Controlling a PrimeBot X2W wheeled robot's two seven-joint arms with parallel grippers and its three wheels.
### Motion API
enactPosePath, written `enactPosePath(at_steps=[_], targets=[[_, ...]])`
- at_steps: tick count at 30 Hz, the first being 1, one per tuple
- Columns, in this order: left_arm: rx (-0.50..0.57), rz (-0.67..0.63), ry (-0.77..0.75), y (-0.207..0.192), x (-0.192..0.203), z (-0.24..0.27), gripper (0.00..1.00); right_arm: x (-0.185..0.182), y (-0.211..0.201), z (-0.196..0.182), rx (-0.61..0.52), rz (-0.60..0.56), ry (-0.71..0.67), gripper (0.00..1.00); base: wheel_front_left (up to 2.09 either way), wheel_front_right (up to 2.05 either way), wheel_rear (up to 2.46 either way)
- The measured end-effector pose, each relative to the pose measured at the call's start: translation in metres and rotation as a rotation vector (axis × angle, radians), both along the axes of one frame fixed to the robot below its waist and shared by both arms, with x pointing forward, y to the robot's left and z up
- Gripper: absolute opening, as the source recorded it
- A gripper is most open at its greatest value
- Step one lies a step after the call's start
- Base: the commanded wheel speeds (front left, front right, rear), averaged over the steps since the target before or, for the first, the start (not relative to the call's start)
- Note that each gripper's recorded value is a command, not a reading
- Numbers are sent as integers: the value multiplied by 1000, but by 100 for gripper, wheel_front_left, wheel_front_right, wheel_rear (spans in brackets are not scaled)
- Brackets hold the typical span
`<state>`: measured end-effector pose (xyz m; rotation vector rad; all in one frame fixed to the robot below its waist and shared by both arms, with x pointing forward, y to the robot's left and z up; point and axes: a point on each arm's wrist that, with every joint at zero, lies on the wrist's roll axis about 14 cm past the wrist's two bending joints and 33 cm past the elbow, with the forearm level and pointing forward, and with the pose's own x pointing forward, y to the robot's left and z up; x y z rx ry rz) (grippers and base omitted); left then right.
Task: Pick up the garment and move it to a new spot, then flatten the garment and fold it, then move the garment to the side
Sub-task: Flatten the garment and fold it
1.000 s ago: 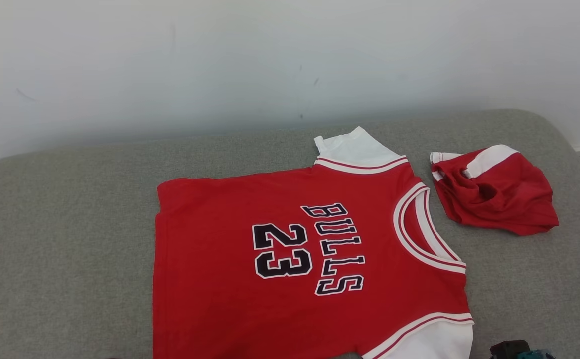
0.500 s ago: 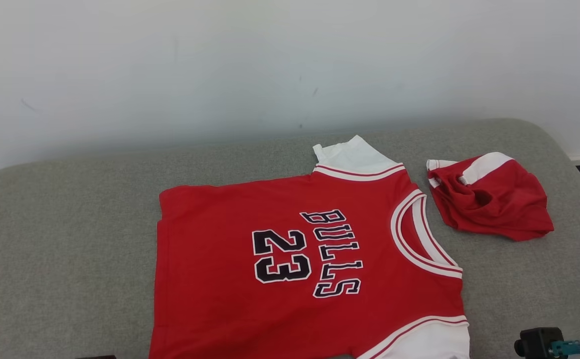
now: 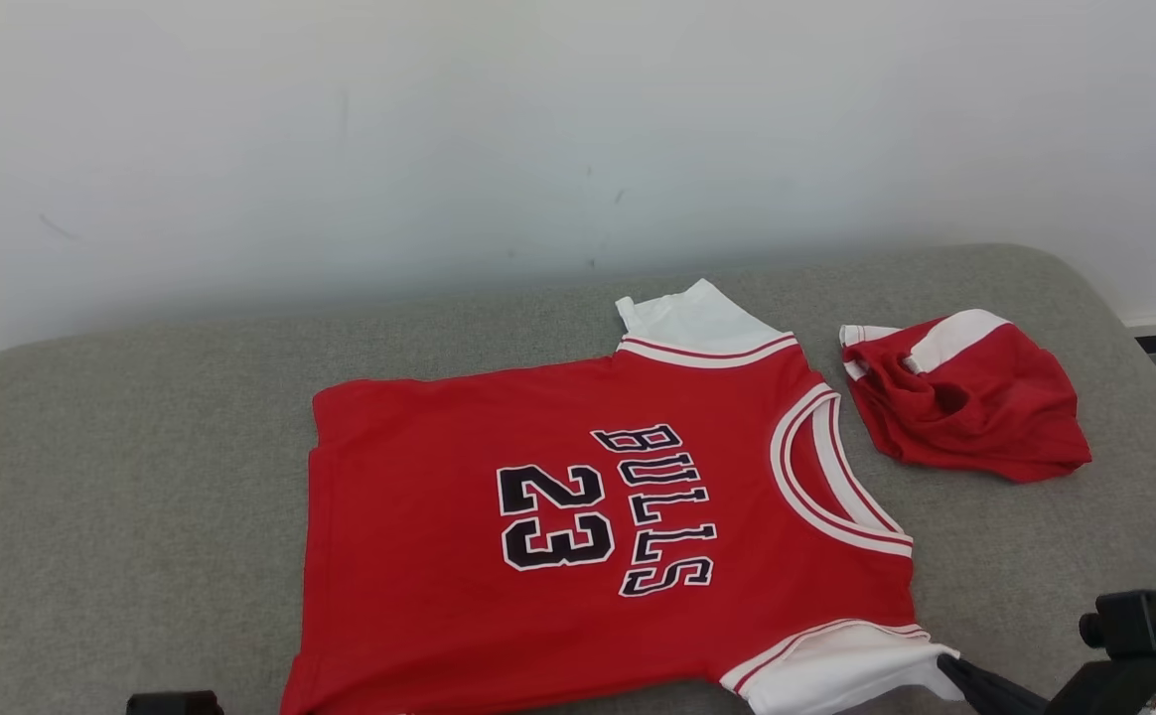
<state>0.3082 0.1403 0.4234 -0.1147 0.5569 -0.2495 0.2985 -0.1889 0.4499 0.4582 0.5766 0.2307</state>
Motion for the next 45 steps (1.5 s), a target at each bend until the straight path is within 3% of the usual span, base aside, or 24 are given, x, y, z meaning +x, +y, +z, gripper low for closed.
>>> enactPosePath(at_steps=[20, 31, 45], targets=[[35, -80, 89, -4, 43, 8, 0, 81, -8, 22, -127, 99, 66, 0, 0, 0, 0], [22, -36, 168, 11, 71, -2, 0, 129, 21, 26, -164, 172, 103, 0, 0, 0, 0], [15, -53, 243, -3, 104, -21, 0, 177, 23, 15, -226, 169, 147, 0, 0, 0, 0]])
